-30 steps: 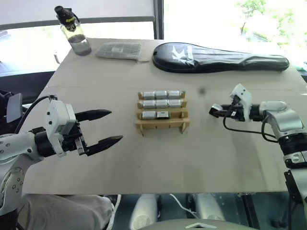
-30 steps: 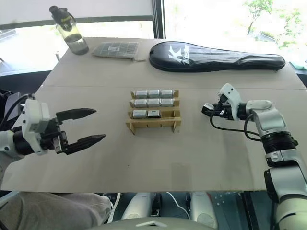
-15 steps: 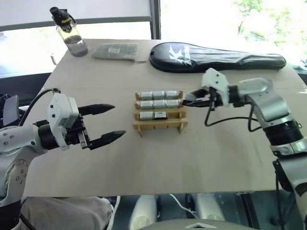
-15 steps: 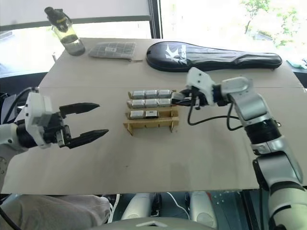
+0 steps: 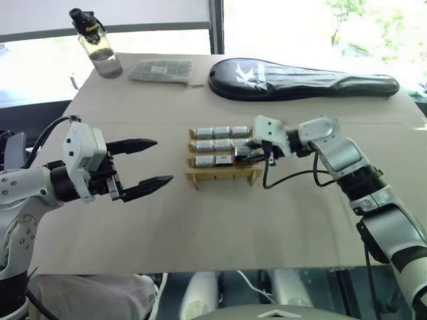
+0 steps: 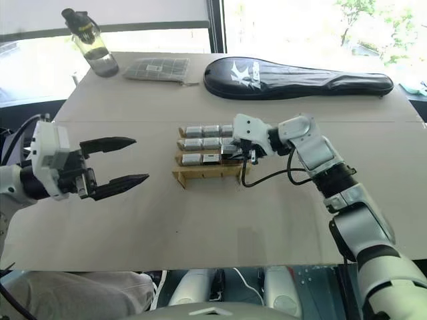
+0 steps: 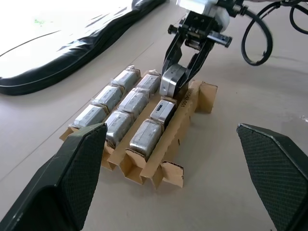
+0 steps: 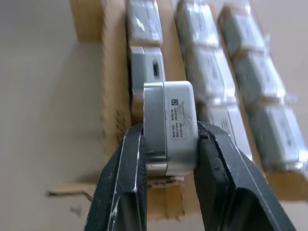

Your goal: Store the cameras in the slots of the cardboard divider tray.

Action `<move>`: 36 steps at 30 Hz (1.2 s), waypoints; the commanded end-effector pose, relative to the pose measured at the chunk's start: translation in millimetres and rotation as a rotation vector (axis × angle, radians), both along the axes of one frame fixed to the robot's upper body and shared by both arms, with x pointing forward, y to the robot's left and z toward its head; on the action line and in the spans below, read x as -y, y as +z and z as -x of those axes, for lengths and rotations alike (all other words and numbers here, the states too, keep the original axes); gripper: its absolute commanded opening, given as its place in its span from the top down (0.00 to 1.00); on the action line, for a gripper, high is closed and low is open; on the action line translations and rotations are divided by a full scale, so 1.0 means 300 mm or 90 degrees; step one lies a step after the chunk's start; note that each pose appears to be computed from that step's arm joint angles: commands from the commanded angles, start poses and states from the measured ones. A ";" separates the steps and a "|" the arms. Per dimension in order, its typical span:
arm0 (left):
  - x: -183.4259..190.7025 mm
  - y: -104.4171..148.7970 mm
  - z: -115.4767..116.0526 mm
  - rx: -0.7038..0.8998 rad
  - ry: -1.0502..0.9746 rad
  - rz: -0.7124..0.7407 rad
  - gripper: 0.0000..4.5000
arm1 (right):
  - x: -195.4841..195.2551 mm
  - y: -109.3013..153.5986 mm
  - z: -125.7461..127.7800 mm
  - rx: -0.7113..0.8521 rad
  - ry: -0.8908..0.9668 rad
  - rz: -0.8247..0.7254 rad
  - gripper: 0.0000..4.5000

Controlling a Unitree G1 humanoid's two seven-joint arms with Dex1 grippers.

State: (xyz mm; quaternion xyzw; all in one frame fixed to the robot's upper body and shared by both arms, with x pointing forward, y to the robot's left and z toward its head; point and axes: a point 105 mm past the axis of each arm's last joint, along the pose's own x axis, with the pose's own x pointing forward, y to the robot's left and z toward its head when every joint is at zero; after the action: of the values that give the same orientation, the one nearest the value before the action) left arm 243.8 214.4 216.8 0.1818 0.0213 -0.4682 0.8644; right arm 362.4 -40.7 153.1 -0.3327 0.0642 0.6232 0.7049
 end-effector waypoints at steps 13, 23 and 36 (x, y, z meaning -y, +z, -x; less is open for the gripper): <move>0.000 0.045 0.015 0.026 -0.005 -0.001 0.00 | -0.007 -0.028 0.036 -0.036 0.059 0.034 0.82; 0.006 0.040 0.017 0.021 -0.010 0.004 0.00 | 0.010 0.008 0.043 -0.062 0.051 -0.001 0.08; 0.045 -0.076 0.081 0.042 0.069 0.100 0.00 | 0.336 0.047 0.142 -0.059 -0.122 -0.135 0.08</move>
State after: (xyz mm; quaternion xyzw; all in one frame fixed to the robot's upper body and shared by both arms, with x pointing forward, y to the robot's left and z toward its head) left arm 223.0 203.5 186.4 0.1074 -0.0039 -0.4338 0.8946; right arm 319.3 -125.7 152.6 -0.2214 0.0954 0.6014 0.7617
